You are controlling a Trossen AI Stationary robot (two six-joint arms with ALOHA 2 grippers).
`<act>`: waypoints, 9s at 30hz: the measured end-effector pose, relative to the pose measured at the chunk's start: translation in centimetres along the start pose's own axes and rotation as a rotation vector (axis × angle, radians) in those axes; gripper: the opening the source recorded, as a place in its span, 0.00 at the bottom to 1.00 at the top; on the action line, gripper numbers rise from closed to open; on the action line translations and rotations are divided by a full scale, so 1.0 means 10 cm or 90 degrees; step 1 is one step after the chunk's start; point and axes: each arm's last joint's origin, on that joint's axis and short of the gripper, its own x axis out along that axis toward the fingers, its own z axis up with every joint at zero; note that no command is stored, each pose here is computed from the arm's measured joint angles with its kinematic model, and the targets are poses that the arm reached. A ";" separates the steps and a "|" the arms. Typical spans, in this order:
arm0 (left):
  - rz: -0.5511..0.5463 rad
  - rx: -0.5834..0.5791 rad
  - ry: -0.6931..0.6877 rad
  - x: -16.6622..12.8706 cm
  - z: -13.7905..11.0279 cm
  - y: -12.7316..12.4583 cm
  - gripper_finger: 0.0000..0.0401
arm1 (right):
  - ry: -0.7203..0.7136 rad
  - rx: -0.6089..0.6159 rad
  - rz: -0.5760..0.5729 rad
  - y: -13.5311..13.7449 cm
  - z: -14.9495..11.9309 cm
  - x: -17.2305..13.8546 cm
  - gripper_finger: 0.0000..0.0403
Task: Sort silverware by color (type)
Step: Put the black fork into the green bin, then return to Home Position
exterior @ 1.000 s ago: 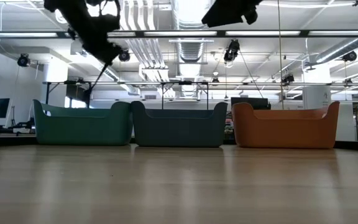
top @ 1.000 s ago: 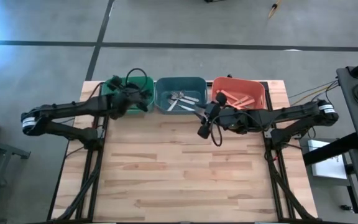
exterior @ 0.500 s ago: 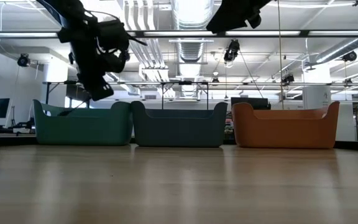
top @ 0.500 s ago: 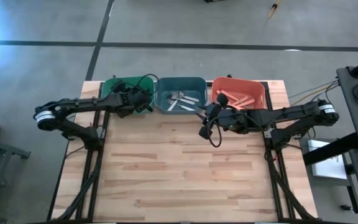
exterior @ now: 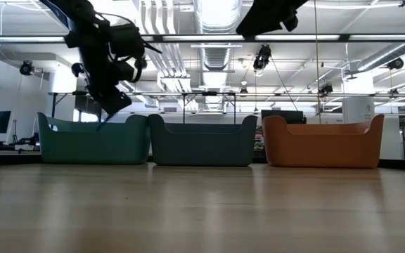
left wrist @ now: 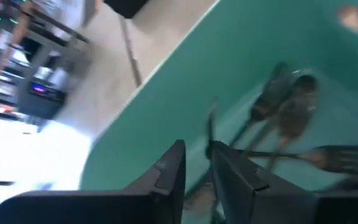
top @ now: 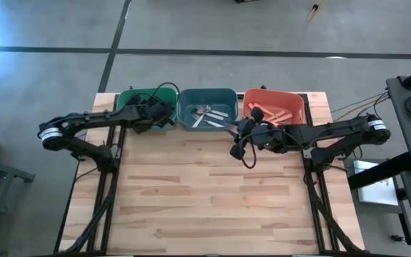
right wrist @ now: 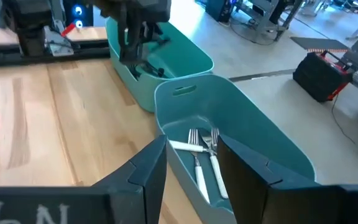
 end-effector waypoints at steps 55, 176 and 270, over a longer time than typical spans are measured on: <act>-0.777 -0.193 -0.387 -1.19 -1.05 -0.42 0.25 | 0.020 0.245 0.191 -0.34 -1.61 -0.23 0.30; -0.981 -0.611 -0.590 -0.94 -1.49 0.37 0.25 | -0.395 0.529 0.254 -0.80 -1.98 -0.93 0.21; -0.892 -0.419 -0.471 -0.88 -1.49 -0.08 0.25 | -0.373 0.520 0.248 -0.78 -1.99 -0.90 0.21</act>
